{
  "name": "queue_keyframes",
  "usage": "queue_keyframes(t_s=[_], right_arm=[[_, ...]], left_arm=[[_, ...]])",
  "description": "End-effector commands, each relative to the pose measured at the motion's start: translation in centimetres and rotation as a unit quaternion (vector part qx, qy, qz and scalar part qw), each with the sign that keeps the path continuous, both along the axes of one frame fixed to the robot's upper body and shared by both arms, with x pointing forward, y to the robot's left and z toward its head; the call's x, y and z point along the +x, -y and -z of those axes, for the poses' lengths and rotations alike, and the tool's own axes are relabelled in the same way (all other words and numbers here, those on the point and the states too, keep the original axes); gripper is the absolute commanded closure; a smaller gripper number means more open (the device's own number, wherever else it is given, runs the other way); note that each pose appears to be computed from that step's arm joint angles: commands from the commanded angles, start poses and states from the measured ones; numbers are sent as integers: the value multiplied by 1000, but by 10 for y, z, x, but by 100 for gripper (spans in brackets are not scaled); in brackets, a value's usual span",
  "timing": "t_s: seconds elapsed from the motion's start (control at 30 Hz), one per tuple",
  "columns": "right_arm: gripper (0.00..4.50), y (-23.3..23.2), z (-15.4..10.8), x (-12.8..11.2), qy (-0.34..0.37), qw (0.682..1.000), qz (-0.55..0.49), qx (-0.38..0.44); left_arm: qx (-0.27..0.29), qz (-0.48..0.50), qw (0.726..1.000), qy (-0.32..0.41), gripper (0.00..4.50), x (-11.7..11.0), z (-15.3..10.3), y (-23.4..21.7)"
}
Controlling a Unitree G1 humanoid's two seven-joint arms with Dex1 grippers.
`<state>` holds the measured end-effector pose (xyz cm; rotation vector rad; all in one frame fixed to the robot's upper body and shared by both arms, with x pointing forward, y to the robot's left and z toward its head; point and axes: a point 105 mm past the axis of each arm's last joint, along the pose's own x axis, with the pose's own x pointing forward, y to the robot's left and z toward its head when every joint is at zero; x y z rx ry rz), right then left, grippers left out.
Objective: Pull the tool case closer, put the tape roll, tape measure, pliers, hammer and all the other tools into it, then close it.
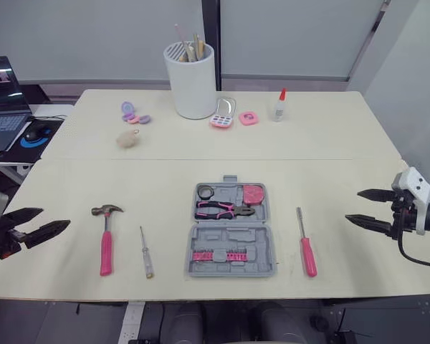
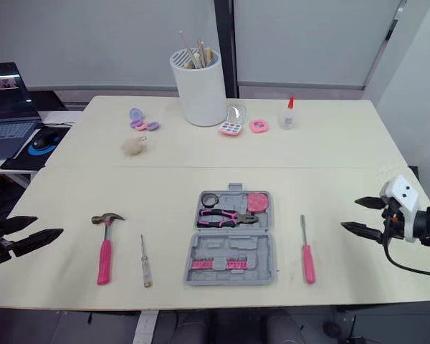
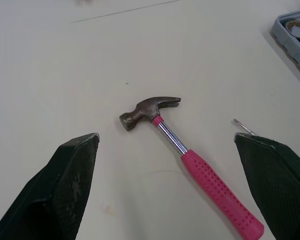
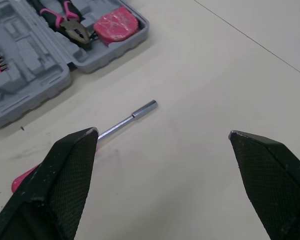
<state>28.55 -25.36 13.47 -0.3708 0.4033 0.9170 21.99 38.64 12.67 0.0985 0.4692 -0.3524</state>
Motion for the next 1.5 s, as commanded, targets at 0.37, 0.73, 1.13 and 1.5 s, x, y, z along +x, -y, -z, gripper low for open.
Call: queue_keyframes(t_s=[0.37,0.73,1.13,1.5], right_arm=[[5,-140,-41,-3,66,956,-280,58],[5,-182,-64,-16,88,924,-361,88],[5,-178,-46,-15,88,938,-326,78],[5,-174,-43,-15,92,946,-300,78]], left_arm=[[-70,-2,997,-8,0,-55,17,77],[-104,-8,994,-30,0,-85,41,133],[-61,-167,984,24,0,-38,77,161],[-54,-237,970,0,0,-6,102,173]])
